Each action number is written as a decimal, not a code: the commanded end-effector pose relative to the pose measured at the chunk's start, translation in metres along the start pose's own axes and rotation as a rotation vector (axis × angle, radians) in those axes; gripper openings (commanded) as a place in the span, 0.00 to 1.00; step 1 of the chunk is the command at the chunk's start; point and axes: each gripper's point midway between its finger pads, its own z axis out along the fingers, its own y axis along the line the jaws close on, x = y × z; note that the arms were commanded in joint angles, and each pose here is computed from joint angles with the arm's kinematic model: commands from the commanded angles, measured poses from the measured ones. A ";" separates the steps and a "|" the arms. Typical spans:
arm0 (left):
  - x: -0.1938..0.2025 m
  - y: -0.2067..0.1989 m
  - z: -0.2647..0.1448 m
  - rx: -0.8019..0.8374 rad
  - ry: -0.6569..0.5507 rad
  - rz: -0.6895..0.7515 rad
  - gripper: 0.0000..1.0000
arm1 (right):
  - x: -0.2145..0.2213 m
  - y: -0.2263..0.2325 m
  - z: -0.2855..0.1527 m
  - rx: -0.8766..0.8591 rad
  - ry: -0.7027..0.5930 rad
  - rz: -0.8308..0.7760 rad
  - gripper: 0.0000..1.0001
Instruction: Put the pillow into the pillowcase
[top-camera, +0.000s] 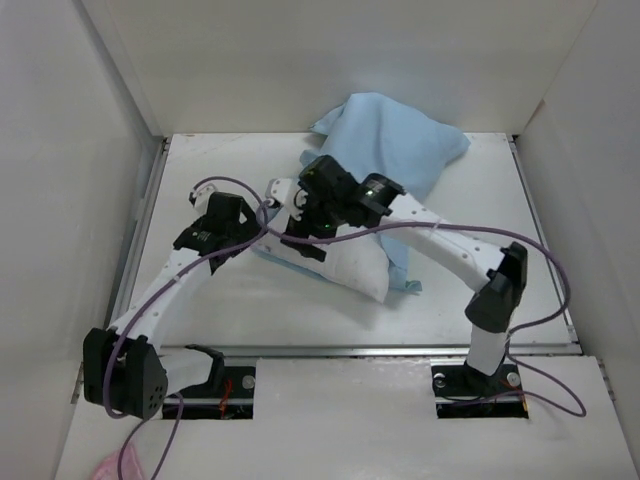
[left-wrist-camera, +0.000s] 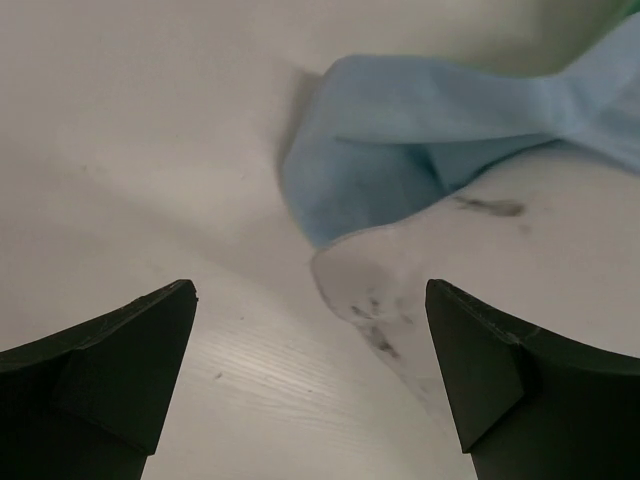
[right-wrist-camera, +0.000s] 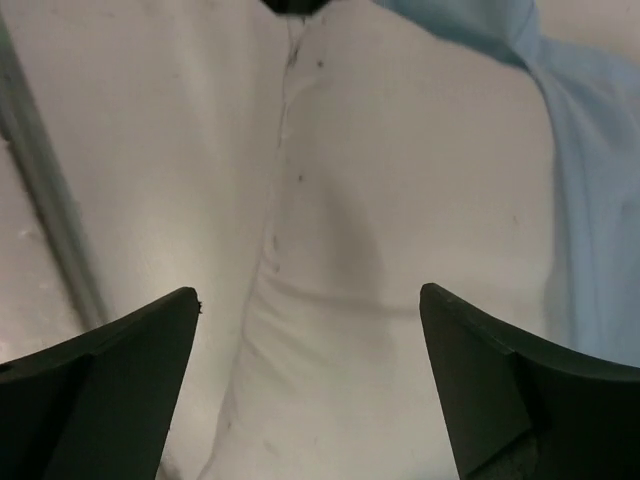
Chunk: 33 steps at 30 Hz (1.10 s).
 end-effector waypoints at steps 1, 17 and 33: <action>0.002 -0.007 0.002 0.059 0.027 -0.053 1.00 | -0.016 -0.014 0.025 0.166 0.028 -0.067 1.00; -0.045 0.039 -0.034 0.022 -0.159 -0.165 1.00 | 0.065 -0.123 0.098 0.727 0.291 -0.017 0.00; 0.016 -0.119 -0.020 0.753 0.008 0.036 1.00 | -0.085 -0.195 -0.104 0.774 -0.332 0.220 0.00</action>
